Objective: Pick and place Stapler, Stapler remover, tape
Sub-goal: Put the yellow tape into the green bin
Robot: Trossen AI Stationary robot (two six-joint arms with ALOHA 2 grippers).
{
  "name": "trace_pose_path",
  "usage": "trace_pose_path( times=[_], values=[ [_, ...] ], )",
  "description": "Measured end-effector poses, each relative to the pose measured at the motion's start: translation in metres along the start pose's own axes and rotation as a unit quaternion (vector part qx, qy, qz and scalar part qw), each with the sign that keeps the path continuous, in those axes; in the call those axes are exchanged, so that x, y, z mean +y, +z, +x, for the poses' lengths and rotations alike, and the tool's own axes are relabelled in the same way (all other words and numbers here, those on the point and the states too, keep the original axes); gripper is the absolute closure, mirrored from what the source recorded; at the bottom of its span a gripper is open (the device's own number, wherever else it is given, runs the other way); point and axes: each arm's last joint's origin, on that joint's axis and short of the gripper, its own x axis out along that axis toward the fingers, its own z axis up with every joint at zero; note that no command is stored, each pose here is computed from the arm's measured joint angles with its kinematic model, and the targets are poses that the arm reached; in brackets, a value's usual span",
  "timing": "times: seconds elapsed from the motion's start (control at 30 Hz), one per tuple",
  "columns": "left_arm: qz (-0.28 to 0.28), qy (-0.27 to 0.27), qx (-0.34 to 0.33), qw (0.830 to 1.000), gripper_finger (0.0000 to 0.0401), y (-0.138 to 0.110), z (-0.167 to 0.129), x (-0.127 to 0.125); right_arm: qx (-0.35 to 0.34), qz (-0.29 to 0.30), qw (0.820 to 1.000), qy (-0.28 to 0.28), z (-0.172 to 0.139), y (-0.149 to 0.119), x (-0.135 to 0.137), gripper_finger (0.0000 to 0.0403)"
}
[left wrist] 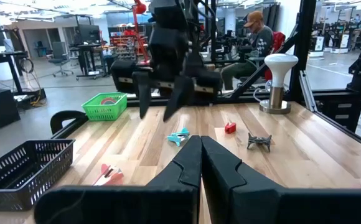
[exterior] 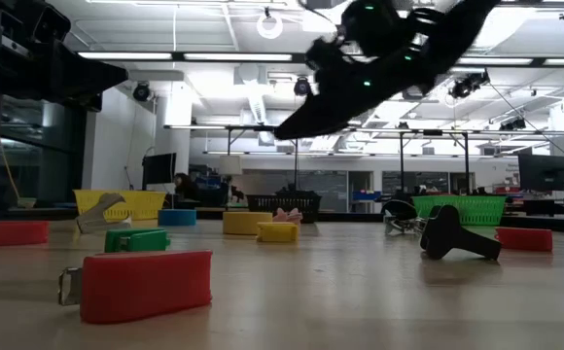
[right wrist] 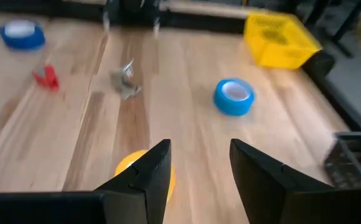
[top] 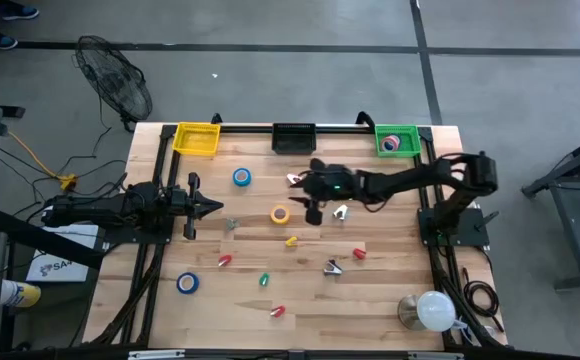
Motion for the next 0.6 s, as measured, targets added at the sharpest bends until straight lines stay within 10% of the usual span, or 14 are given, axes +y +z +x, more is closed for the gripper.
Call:
trace_pose_path(
  times=[0.6],
  values=[
    [0.000,0.000,0.000,1.000,0.0400,0.000,0.000,0.000,0.195,-0.087,0.974,0.081,0.072,0.029,0.038,0.0189]
  ],
)
